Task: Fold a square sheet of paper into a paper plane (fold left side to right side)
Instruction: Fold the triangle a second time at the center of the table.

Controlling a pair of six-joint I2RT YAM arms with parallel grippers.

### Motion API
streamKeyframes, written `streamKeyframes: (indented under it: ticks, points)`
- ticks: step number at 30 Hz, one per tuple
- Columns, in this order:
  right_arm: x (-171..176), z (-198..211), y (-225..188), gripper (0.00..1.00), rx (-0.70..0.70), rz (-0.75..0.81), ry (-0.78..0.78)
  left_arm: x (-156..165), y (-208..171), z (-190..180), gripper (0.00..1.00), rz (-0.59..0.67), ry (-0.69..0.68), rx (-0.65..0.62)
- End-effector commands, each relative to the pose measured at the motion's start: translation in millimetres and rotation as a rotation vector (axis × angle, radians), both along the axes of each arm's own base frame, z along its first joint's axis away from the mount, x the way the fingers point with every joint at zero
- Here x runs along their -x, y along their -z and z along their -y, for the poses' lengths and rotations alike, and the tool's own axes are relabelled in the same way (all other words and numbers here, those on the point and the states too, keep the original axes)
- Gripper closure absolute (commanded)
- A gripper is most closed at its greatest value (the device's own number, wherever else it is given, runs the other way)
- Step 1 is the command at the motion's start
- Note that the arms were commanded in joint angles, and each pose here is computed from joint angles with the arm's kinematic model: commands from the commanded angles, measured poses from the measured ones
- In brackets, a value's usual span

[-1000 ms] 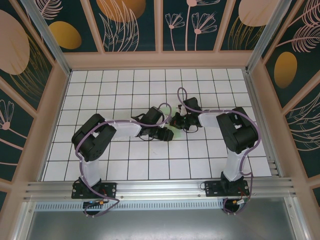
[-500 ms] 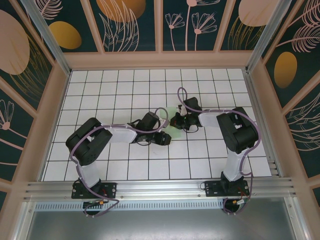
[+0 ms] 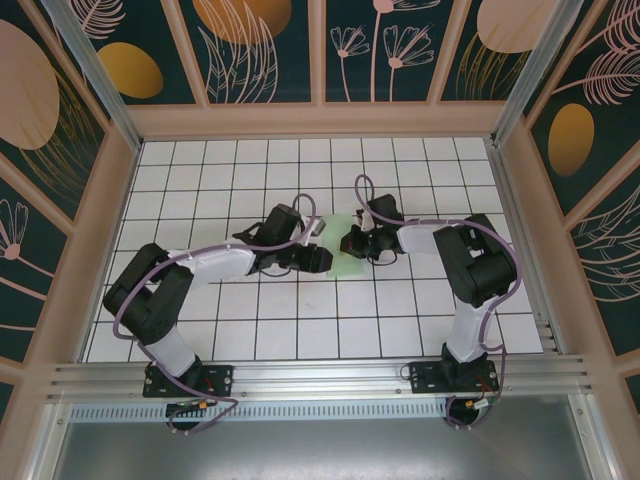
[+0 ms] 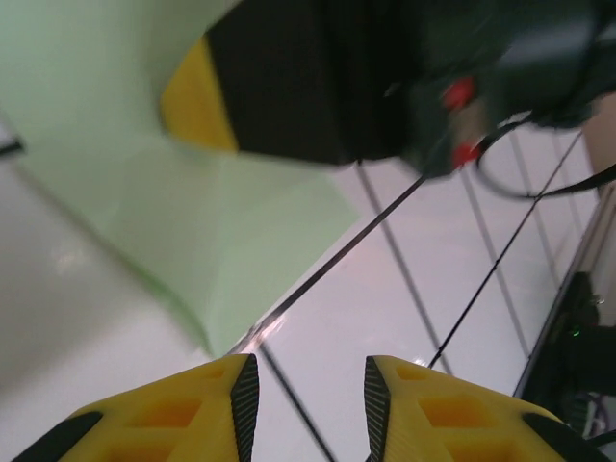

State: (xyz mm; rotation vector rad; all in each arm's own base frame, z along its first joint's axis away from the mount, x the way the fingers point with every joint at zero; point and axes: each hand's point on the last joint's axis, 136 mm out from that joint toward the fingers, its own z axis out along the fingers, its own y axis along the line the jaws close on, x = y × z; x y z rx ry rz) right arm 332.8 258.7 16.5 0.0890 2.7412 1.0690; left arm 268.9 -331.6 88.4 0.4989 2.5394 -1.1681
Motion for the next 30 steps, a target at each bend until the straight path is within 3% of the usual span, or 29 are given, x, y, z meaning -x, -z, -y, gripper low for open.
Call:
streamKeyframes:
  ticks: [1, 17, 26, 30]
  points:
    - [21, 33, 35, 0.98, 0.146, -0.122, 0.046, 2, -15, 13, 0.63, -0.007, 0.049, 0.063]
    - [17, 26, 29, 0.97, 0.107, -0.106, 0.034, -15, 53, 25, 0.65, -0.093, 0.051, -0.030]
    - [-6, 21, -23, 0.95, 0.012, 0.016, 0.039, -3, 92, 7, 0.67, -0.129, 0.027, -0.199]
    - [1, 24, -36, 0.96, 0.009, 0.033, 0.032, 3, 107, 1, 0.70, -0.135, 0.023, -0.270]
